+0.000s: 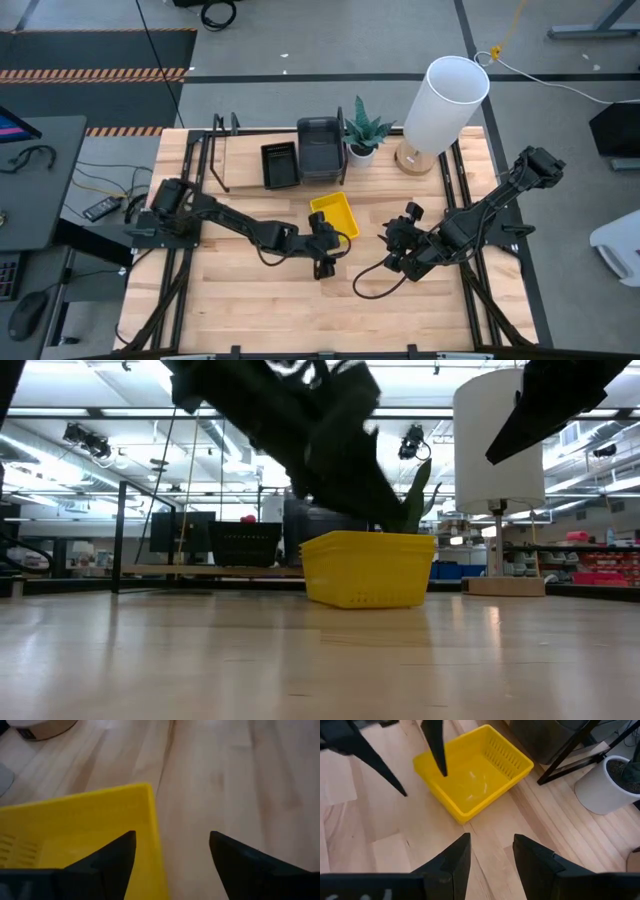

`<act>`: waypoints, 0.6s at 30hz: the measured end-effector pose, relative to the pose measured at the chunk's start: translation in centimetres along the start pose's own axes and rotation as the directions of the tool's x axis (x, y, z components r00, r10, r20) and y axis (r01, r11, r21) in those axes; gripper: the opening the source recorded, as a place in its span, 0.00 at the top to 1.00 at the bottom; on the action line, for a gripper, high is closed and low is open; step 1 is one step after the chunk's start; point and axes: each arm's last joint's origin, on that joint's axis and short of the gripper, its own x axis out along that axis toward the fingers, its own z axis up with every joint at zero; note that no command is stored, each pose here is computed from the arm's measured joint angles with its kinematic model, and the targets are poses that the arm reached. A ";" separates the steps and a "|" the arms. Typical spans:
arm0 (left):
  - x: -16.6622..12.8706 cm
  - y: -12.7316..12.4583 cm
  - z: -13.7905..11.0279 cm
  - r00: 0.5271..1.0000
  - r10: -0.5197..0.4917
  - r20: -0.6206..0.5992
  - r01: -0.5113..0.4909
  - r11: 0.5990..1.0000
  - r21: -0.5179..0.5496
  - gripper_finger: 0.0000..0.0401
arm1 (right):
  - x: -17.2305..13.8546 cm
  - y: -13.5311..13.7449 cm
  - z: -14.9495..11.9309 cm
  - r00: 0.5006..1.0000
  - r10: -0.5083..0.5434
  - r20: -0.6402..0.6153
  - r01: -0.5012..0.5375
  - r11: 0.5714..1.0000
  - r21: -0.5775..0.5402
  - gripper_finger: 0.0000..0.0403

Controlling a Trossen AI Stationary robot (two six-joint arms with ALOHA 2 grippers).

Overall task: Stack baskets on shelf by color
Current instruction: Put the stacked yellow bins on the shelf

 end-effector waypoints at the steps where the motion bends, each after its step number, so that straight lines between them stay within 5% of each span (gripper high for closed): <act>1: 0.3 0.0 -0.3 1.000 0.004 -0.008 -0.003 1.000 0.010 0.34 | 0.0 0.0 0.0 1.000 0.000 0.000 0.000 1.000 0.000 0.62; 9: 1.5 0.4 -1.9 0.994 0.047 -0.094 -0.042 0.998 0.052 0.44 | 0.0 0.0 0.0 1.000 0.001 0.000 -0.001 1.000 0.001 0.62; 18: 1.3 0.5 -2.2 0.990 0.036 -0.136 -0.030 0.998 0.052 0.87 | 0.0 0.0 0.0 1.000 0.001 0.000 -0.001 1.000 0.000 0.62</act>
